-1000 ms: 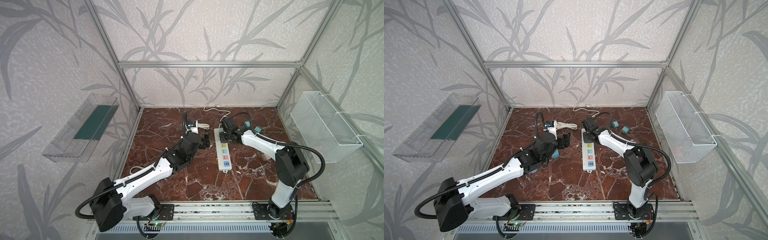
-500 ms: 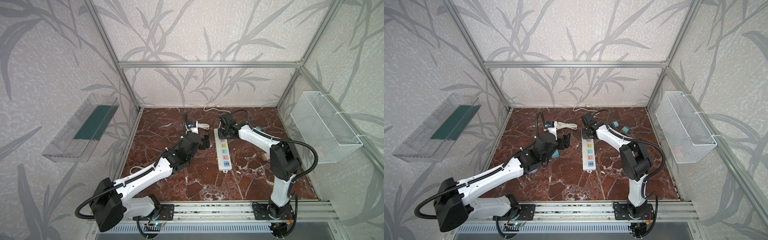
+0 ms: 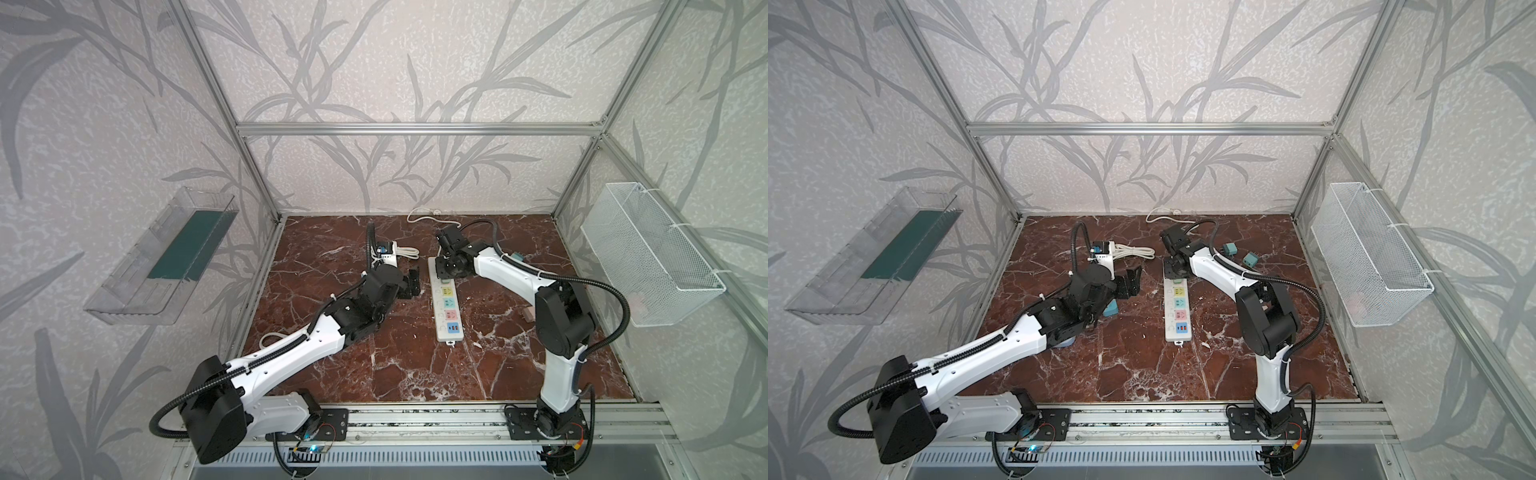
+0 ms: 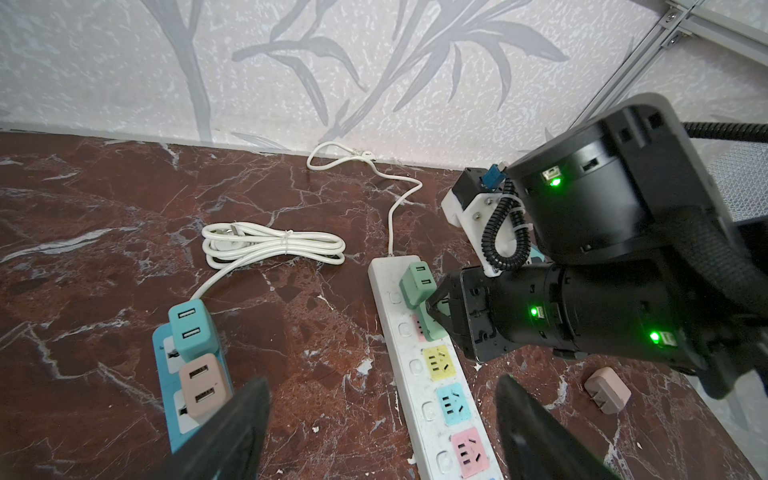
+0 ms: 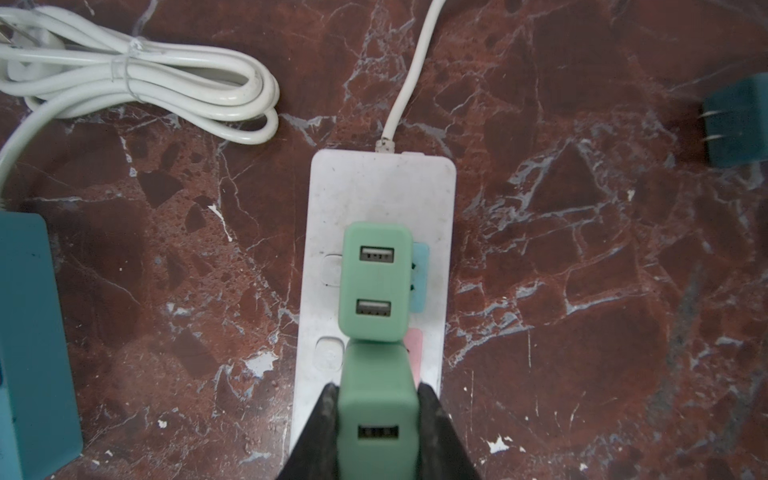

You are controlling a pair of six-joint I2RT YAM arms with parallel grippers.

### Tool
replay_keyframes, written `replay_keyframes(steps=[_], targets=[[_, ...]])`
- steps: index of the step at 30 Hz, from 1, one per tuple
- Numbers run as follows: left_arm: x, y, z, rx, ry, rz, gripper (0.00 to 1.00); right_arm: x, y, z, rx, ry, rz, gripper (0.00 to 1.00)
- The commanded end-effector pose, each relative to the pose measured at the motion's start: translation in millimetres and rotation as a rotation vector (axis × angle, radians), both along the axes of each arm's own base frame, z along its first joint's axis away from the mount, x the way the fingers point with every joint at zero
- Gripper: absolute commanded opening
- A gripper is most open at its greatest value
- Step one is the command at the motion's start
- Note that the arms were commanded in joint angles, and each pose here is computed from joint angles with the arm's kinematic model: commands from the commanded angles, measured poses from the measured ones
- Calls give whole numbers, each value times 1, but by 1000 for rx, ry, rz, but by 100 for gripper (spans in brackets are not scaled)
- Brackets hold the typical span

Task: Insert the plug
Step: 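Lower the green adapter into the socket beside the first green adapter, right gripper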

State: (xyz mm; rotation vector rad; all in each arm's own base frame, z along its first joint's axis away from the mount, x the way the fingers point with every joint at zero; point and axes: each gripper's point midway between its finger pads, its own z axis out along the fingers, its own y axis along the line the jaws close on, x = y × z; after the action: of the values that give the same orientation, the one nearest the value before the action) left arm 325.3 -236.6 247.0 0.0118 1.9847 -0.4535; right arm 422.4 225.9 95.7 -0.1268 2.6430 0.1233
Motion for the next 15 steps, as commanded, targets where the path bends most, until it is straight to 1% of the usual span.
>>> replay_keyframes(steps=[1, 6, 13, 15], targets=[[3, 3, 13, -31, -9, 20, 84, -2, -4, 4, -12, 17, -15, 0], [3, 2, 12, -29, -7, 18, 84, -3, -3, -5, -22, 52, -18, 0], [3, 3, 13, -32, -6, 19, 84, -5, -9, -11, -49, 76, -61, 0], [2, 3, 14, -36, -6, 20, 84, -8, -15, -14, -73, 77, -85, 0]])
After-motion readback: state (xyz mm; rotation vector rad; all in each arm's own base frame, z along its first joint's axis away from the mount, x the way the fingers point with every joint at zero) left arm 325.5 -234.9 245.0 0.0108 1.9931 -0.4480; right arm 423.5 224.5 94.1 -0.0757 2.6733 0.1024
